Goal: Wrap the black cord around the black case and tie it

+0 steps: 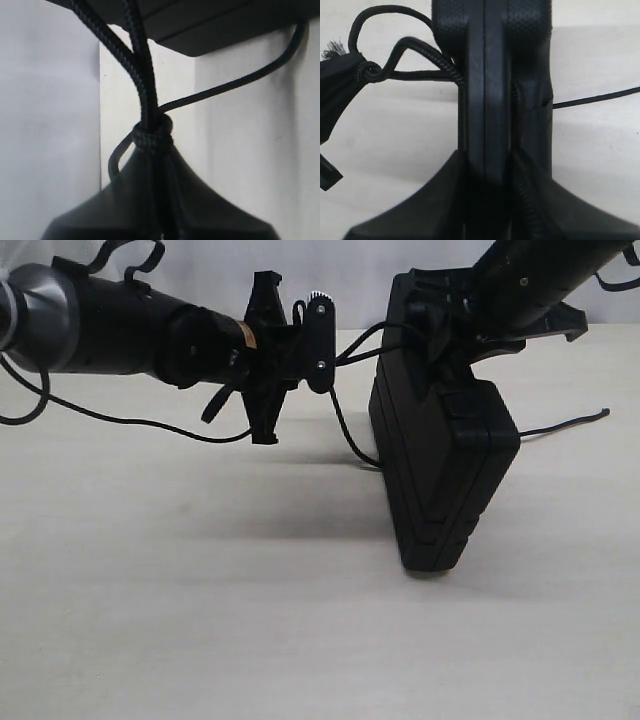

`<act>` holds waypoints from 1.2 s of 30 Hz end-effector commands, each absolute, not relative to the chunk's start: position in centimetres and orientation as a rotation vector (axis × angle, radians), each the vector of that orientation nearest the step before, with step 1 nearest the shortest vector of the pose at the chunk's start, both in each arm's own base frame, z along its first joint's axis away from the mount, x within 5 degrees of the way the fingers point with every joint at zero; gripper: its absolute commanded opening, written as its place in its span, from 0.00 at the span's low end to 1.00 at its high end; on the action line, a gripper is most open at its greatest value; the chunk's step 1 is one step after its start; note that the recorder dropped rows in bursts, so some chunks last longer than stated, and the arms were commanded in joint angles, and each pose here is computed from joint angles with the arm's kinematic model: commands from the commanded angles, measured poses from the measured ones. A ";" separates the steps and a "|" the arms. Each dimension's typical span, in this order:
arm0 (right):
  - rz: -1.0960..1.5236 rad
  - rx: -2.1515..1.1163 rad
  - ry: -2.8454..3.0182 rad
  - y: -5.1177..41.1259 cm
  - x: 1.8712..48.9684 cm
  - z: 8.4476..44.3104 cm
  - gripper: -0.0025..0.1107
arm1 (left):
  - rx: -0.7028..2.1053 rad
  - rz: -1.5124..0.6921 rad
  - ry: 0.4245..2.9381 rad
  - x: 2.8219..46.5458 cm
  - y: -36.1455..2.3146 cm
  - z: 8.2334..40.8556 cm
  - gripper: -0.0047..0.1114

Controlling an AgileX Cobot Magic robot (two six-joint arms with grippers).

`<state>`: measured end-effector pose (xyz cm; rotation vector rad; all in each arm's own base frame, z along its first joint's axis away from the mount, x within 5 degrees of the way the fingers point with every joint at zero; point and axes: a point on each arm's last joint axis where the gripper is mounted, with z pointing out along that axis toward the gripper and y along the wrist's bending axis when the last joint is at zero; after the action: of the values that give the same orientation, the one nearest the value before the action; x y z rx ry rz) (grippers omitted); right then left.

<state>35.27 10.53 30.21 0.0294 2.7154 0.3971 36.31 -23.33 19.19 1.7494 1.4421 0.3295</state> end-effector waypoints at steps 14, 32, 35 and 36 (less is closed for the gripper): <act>0.432 0.042 2.701 10.6 35.1 30.6 0.06 | 1.754 0.571 1.134 37.8 -22.7 20.9 0.04; 0.429 0.038 2.729 10.6 34.9 30.5 0.06 | 1.533 0.569 1.122 36.1 -25.3 24.0 0.04; 0.429 0.038 2.727 10.6 34.9 30.5 0.06 | 1.628 0.502 1.156 35.6 -25.5 23.3 0.04; 0.429 0.038 2.727 10.6 34.9 30.5 0.06 | 1.676 0.476 1.164 35.3 -25.6 22.8 0.04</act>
<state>35.23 10.55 30.19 0.0301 2.7194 0.3995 35.91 -25.33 23.31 1.6180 1.1217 0.5440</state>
